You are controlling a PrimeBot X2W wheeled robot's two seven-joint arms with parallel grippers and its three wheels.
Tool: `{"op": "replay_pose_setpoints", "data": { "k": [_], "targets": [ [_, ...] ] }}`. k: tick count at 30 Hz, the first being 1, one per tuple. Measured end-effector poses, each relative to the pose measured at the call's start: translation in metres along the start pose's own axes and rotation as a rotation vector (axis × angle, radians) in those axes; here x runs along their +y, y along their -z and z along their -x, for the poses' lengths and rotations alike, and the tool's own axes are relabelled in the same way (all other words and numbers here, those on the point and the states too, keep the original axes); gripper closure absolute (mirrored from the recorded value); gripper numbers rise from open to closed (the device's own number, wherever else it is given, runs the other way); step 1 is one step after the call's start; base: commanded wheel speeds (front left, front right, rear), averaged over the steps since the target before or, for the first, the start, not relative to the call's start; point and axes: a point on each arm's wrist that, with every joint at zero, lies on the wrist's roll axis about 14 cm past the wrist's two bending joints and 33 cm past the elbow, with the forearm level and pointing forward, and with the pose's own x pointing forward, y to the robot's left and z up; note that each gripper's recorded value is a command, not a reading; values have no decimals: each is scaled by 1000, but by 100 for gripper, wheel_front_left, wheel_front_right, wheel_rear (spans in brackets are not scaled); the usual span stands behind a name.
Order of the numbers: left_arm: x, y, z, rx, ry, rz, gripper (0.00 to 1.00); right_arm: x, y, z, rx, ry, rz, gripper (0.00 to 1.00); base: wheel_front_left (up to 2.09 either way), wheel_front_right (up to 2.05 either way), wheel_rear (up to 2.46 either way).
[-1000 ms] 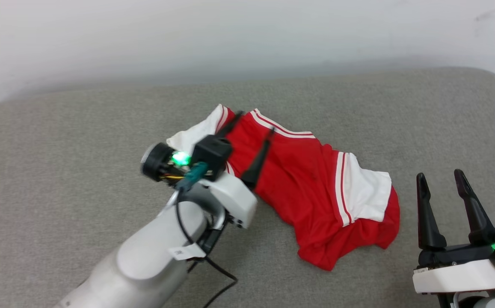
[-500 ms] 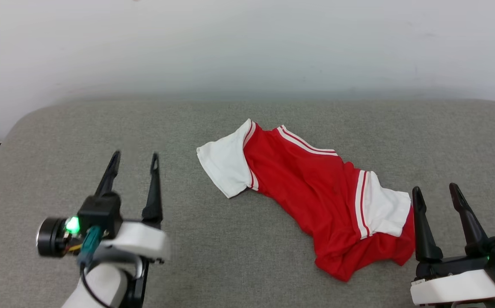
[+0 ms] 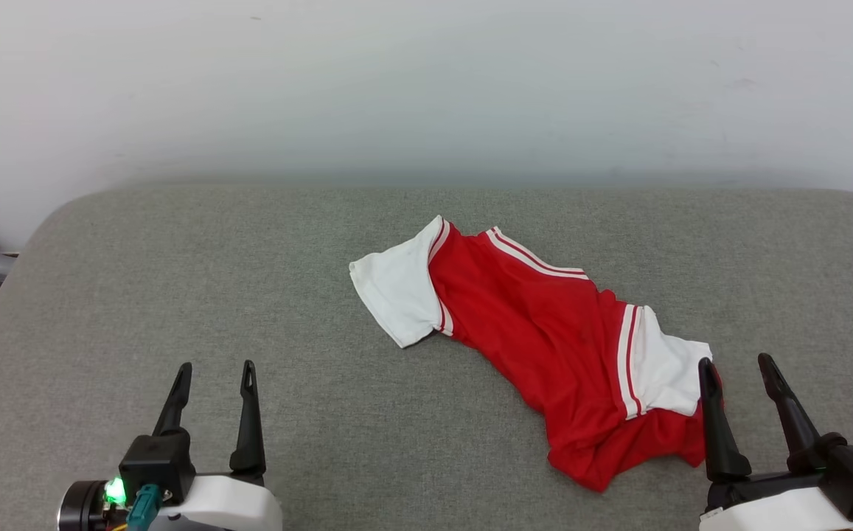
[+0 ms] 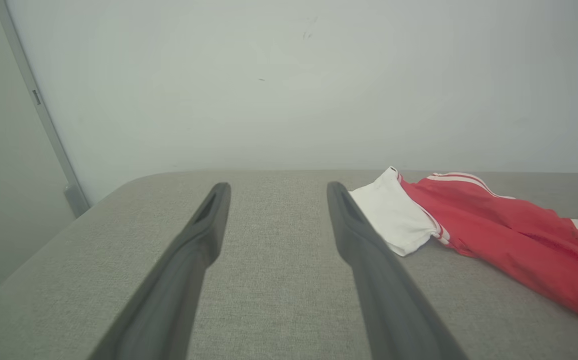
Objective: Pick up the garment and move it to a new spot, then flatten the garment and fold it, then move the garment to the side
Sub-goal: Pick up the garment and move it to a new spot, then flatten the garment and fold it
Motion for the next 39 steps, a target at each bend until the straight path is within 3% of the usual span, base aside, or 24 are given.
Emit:
{"op": "replay_pose_setpoints", "data": {
  "k": [29, 39],
  "targets": [
    [-2, 26, 8, 66, 24, 6, 0, -11, 12, 12, 41, 40, -11, 0, 0, 0, 0],
    [-2, -5, -55, -36, 114, -25, 0, -15, 7, 6, 24, 49, -4, 0, 0, 0, 0]
  ]
}}
